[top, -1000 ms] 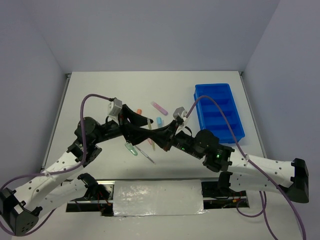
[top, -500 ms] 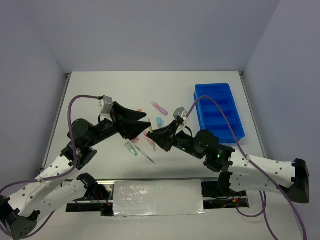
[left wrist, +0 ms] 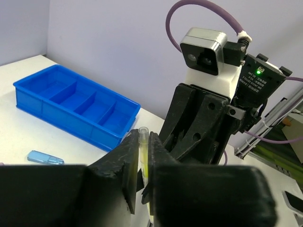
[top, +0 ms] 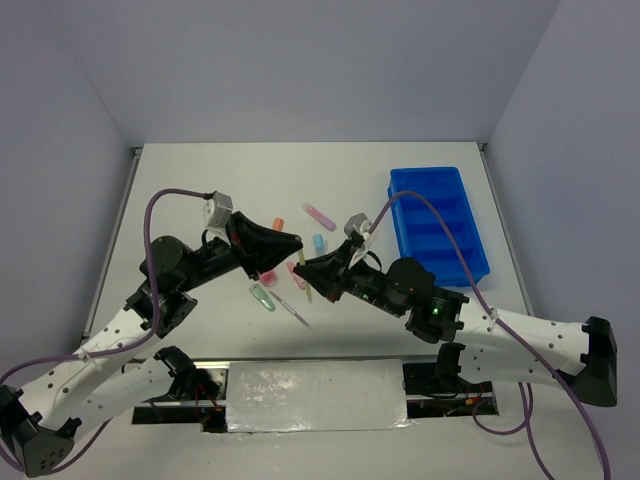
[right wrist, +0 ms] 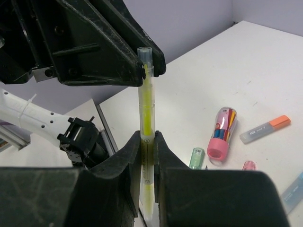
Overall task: Sort the stationery into containers
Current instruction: Close the pen cap on the pen, then place the pen in the storage box.
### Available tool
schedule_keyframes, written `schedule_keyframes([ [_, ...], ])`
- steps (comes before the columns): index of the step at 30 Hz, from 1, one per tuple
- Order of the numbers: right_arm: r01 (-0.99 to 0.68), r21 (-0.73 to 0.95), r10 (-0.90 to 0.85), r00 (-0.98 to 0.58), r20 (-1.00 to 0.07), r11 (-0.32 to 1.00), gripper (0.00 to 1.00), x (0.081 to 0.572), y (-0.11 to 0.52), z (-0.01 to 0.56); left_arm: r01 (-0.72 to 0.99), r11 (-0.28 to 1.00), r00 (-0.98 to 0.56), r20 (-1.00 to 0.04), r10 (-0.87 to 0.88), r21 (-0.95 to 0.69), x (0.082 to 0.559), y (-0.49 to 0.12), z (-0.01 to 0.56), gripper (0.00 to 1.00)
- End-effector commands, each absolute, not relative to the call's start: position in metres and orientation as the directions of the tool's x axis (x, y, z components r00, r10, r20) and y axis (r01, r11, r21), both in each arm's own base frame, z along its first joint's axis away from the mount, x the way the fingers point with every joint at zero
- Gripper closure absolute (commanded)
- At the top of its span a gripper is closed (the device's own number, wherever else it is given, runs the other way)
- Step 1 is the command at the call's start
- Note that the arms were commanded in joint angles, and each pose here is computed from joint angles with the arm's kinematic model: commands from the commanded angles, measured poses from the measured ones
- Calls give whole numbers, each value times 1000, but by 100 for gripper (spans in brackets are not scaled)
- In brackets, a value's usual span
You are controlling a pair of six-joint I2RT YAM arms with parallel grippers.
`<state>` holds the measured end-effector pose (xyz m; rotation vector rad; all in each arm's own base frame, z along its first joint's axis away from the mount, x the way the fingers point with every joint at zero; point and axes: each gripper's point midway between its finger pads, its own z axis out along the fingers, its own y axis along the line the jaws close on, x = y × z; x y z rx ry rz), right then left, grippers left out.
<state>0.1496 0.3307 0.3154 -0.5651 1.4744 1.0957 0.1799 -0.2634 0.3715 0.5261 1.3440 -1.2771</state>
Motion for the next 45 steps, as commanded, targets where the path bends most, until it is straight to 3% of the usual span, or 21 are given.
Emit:
schedule_keyframes([
  [1,-857,307,299,-190,-935,414,100,148,332,353,907,261,-219,-898,-382,-332,172,-265,381,84],
  [4,-855,288,309,-160,-938,431,100,153,331,362,897,224,-288,-888,-358,-381,170,-272,359,100],
  [11,-866,229,343,-71,-937,446,100,166,330,404,870,177,-392,-863,-318,-460,163,-280,317,100],
  [25,-896,83,421,122,-899,436,100,184,323,512,771,240,-542,-806,-237,-589,149,-293,230,100],
  [30,-891,112,402,84,-912,440,100,188,326,496,734,328,-531,-804,-268,-595,162,-285,222,100],
  [31,-882,136,384,54,-922,451,100,193,328,479,702,386,-541,-801,-257,-599,169,-282,226,94],
  [33,-846,213,349,-33,-936,489,100,203,327,422,632,531,-471,-824,-315,-564,195,-263,246,66],
  [34,-798,258,361,-54,-931,544,100,219,316,403,587,594,-465,-830,-308,-550,201,-252,263,35],
  [36,-712,365,365,-162,-917,600,100,233,296,346,404,743,-375,-838,-397,-533,226,-210,288,4],
  [37,-629,408,389,-176,-904,662,100,247,278,328,359,756,-313,-834,-454,-547,229,-193,327,1],
  [40,-326,543,495,-223,-840,774,100,276,209,276,137,814,-251,-815,-523,-564,225,-136,354,1],
  [41,-65,613,594,-188,-782,787,100,289,157,254,102,831,-265,-820,-507,-546,219,-126,350,1],
  [43,187,618,644,-157,-749,764,100,290,106,219,129,833,-253,-830,-497,-538,209,-117,362,1],
  [45,327,647,692,-33,-721,689,100,296,58,214,156,837,-266,-838,-476,-524,197,-110,359,1],
])
